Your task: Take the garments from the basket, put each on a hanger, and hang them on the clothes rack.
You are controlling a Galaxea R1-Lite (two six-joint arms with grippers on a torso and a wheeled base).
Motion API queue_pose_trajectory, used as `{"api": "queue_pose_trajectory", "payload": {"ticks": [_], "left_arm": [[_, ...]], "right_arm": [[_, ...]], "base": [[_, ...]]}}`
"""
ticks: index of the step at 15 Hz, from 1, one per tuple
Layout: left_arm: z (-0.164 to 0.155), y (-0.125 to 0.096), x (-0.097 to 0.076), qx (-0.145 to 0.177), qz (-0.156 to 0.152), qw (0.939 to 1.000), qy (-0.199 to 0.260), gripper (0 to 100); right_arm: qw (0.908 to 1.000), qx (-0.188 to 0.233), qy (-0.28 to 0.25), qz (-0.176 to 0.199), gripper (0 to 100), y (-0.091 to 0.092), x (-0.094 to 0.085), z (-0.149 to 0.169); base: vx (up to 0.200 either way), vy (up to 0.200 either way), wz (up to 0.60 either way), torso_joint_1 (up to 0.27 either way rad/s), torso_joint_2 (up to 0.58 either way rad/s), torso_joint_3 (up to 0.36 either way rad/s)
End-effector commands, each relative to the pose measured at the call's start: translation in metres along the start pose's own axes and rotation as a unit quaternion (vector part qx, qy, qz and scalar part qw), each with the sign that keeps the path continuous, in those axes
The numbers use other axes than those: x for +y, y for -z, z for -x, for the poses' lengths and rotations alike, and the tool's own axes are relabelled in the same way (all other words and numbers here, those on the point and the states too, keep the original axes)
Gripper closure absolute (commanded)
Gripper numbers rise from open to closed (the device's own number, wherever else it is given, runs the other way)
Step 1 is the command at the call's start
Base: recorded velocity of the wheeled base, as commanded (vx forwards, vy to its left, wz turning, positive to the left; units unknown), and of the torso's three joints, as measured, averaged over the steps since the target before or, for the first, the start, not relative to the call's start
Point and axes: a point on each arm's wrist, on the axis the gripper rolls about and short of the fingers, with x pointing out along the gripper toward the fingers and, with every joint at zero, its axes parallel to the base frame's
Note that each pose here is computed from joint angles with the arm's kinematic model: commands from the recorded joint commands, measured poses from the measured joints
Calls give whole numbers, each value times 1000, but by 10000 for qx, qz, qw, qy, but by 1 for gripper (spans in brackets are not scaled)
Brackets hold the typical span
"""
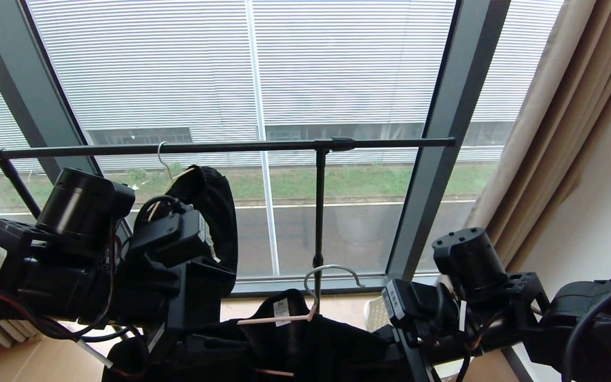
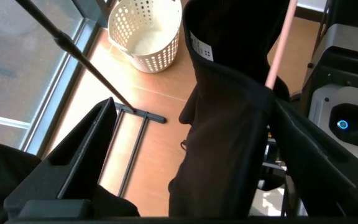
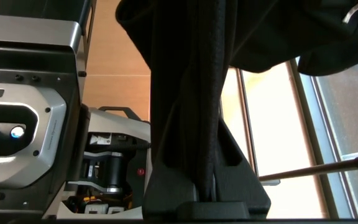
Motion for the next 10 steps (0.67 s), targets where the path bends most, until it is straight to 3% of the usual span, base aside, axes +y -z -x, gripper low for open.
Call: {"api": "queue_pose_trajectory", "payload": {"ticks": [1, 4, 5, 10], "left_arm": [[-4, 1, 0, 43, 12, 10000, 60, 0], [-4, 0, 0, 24, 14, 10000, 55, 0], [-4, -1, -1, 17, -9, 10000, 76, 100], [6, -4, -8, -83, -97, 9999, -6, 100]], "right_arm": [[10000, -13, -4, 32, 100, -2, 1, 0], [10000, -8, -53, 45, 100, -2, 3, -2], [10000, -8, -67, 53, 100, -3, 3, -3], [10000, -17, -45, -27, 100, -4, 1, -4]], "base": [[0, 0, 0, 0, 0, 0], [0, 0, 0, 0, 0, 0], [0, 0, 0, 0, 0, 0], [0, 0, 0, 0, 0, 0]]}}
